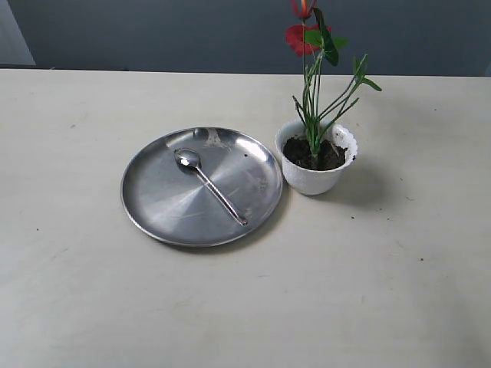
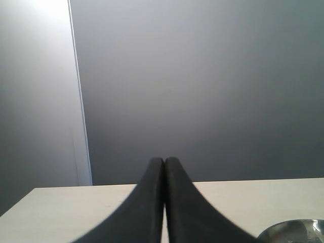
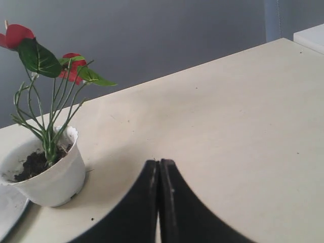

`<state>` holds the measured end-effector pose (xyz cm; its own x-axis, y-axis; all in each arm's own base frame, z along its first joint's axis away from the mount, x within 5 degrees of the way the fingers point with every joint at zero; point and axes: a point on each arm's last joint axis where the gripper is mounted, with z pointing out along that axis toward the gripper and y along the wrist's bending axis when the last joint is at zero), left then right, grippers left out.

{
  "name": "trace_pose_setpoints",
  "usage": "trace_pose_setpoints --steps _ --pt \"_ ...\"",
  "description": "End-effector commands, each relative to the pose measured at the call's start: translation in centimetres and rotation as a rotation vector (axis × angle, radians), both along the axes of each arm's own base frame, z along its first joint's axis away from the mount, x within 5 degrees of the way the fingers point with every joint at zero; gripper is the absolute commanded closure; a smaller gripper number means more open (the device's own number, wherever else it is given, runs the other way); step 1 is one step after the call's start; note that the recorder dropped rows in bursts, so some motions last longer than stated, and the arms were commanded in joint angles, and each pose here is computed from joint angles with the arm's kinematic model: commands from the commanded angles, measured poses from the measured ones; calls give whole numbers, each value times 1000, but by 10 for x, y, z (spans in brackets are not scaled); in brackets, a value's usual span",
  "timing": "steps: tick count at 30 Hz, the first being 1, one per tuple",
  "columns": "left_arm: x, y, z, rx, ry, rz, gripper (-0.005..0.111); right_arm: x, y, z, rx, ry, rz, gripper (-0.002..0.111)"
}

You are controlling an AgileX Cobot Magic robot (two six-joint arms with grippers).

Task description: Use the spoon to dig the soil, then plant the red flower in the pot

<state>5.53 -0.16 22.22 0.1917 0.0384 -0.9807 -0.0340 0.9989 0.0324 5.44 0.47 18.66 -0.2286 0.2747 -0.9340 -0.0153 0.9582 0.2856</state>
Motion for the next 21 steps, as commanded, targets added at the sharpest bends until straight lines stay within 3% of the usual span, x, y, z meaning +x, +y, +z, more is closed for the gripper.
trace_pose_setpoints --steps 1,21 --pt "0 -1 1 -11 -10 -9 106 0 -1 0 -10 -7 -7 109" --pt "0 -1 1 -11 -10 -9 106 0 0 -1 -4 -1 -4 109"
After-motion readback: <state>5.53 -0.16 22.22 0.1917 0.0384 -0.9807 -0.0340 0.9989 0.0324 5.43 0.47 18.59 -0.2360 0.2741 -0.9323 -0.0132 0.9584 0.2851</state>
